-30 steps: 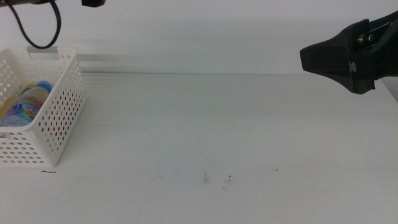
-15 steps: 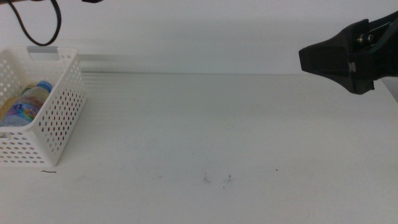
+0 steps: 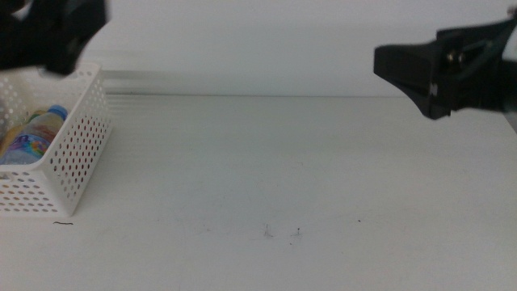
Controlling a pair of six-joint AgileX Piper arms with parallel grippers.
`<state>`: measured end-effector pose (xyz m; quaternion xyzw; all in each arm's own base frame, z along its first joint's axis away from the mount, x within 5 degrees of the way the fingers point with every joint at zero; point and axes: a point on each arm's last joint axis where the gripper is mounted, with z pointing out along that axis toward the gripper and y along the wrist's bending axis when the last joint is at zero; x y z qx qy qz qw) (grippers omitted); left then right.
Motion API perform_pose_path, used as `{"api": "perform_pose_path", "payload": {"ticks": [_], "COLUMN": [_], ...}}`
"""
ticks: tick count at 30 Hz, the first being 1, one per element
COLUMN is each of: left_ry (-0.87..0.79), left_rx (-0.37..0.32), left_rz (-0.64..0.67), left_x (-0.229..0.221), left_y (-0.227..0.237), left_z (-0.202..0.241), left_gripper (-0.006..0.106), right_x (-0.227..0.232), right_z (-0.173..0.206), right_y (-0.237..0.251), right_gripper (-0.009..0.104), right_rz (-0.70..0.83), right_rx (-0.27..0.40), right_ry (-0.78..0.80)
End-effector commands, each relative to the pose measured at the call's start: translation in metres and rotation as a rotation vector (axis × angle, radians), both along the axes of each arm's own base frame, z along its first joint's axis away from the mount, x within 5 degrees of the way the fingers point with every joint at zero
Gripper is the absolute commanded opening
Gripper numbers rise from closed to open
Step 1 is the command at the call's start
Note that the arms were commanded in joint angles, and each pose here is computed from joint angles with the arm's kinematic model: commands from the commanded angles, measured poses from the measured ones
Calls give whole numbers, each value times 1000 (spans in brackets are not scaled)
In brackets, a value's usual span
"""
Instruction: Use arms to grab the bottles and put them into the dustbin to the left of the table.
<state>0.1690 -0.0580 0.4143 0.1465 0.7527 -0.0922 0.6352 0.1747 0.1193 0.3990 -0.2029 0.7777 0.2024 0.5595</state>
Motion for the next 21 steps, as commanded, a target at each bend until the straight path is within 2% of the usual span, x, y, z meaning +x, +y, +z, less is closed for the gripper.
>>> {"api": "perform_pose_path", "payload": {"ticks": [1, 3, 8, 12, 17, 21], "left_ry": [-39, -52, -121, -114, -90, -95], "left_rx": [26, 26, 14, -32, -74, -76], "left_rz": [46, 98, 211, 252, 256, 256], "left_x": [-18, -31, -58, -80, -102, -111], "left_y": [14, 25, 45, 50, 52, 52], "left_z": [-10, -18, -46, -83, -136, -164], "left_gripper": [91, 91, 91, 91, 91, 91], "right_x": [0, -4, -24, -50, -88, -103], "right_z": [-13, -26, -62, -91, -124, -146], "right_y": [-11, -22, -57, -83, -105, -114], "right_gripper": [88, 88, 88, 88, 88, 88], "right_rz": [-48, -89, -218, -331, -453, -533], "right_rx": [62, 79, 62, 72, 124, 138], "right_ry": [-51, -33, -2, -20, -159, -223]}}
